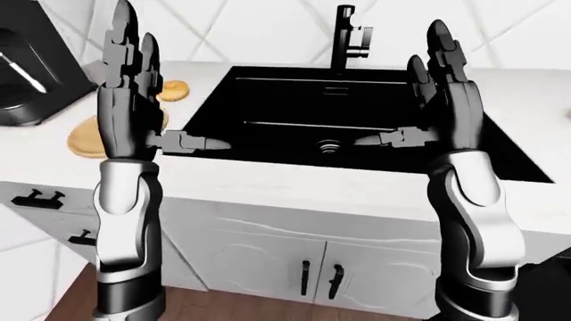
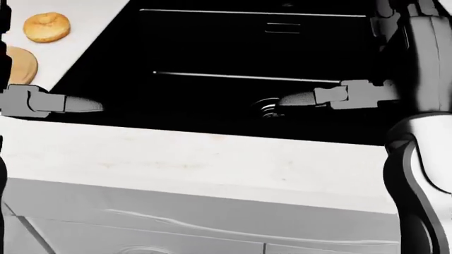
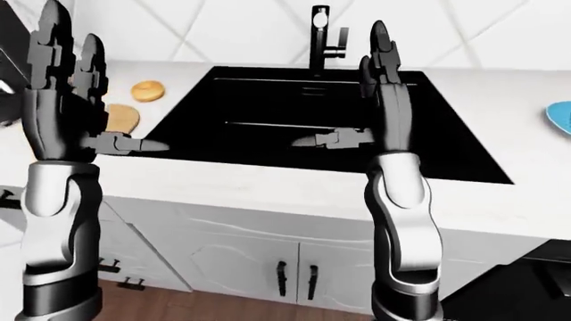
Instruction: Place the pastries on the plates.
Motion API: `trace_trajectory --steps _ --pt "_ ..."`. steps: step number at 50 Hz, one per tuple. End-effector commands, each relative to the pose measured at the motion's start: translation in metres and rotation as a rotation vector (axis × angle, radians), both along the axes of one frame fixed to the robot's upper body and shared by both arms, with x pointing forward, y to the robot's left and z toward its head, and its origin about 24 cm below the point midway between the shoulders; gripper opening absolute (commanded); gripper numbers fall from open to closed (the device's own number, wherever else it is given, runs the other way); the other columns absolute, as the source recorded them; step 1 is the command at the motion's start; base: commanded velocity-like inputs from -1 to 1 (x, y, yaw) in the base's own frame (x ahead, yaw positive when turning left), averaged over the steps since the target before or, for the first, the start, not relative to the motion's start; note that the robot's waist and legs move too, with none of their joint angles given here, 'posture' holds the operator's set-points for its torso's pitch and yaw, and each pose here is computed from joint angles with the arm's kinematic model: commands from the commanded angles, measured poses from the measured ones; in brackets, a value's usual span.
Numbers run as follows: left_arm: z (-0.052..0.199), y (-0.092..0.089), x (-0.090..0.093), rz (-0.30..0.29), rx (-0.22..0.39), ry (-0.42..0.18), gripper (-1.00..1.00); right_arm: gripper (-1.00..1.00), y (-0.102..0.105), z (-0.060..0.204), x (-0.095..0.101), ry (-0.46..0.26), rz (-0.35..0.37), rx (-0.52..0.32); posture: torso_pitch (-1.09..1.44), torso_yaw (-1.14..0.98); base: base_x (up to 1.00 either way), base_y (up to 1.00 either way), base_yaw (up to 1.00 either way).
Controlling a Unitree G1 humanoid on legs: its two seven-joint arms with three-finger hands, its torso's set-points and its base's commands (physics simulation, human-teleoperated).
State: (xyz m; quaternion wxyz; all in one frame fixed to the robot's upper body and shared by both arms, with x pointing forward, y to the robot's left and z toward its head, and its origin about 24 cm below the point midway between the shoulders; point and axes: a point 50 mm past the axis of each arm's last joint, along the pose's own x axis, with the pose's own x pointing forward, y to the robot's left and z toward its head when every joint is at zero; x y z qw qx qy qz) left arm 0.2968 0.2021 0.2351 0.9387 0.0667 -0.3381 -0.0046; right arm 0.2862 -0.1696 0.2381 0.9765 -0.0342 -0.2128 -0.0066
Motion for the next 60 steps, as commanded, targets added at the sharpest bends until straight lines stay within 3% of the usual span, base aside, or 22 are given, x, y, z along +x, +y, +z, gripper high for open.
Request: trace_trajectory --steps 1,41,49,60 --pt "0.0212 -0.0033 -0.0082 -0.011 0.018 -0.108 1.00 1.00 -0.0022 0.0200 -0.0086 -0.115 -0.015 -0.006 0.00 0.00 0.10 0.49 0.00" --pt "0.0240 -0.0042 -0.0089 -0.004 0.030 -0.117 1.00 1.00 -0.0012 0.0191 -0.0089 -0.118 -0.004 -0.007 0.00 0.00 0.20 0.49 0.00" --pt "0.0238 -0.0044 -0.0081 -0.005 0.031 -0.116 1.00 1.00 -0.0039 0.0230 -0.0122 -0.145 -0.014 0.016 0.00 0.00 0.00 0.03 0.00" --pt "0.0238 -0.0063 -0.0077 -0.010 0.039 -0.112 1.00 1.00 -0.0021 0.0208 -0.0111 -0.130 -0.008 -0.019 0.00 0.00 0.00 0.14 0.00"
